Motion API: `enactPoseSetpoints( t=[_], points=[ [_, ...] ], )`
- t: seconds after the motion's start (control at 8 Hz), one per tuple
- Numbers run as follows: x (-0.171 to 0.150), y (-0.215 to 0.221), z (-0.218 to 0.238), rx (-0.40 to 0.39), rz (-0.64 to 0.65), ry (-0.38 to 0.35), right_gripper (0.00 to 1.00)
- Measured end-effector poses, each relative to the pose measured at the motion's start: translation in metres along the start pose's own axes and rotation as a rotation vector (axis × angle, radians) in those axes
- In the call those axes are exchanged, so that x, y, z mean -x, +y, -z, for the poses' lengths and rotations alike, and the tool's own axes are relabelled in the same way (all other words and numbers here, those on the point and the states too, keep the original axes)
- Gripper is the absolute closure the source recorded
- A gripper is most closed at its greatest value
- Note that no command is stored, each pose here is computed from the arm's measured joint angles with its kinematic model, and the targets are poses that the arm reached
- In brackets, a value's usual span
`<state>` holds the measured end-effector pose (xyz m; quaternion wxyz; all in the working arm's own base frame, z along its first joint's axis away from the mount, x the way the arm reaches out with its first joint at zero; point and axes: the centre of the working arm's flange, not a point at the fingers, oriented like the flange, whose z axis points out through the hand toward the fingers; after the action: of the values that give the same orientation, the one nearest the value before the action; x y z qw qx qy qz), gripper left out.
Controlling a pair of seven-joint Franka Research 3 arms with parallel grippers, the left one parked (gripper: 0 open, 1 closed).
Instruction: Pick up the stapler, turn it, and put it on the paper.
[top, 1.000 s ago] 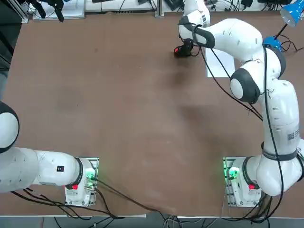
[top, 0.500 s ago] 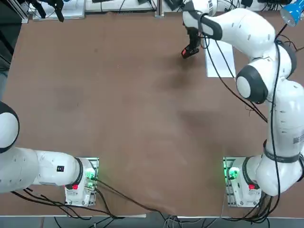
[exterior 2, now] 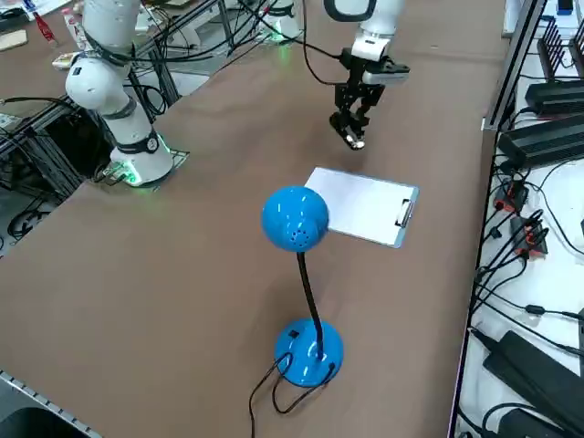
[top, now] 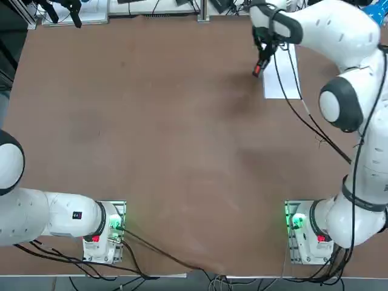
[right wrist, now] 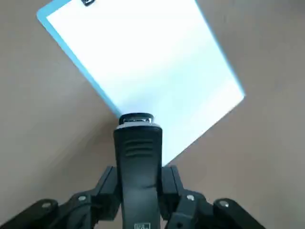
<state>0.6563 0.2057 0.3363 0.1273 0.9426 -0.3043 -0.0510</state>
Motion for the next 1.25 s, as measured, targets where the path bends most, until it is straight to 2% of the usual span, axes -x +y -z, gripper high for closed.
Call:
enactPoseSetpoints(
  t=[0.12,0.38,0.75,1.0,1.25],
  points=[
    [-0.018,0.025,-0.004,-0.020,0.103,0.003,0.58],
    [-0.047,0.074,-0.025,-0.100,0.303,0.059,0.58],
    [-0.067,0.110,-0.055,-0.121,0.531,0.089,0.58],
    [-0.080,0.119,-0.064,-0.139,0.603,0.104,0.58],
    [-0.081,0.106,-0.072,-0.157,0.621,0.129,0.58]
  ],
)
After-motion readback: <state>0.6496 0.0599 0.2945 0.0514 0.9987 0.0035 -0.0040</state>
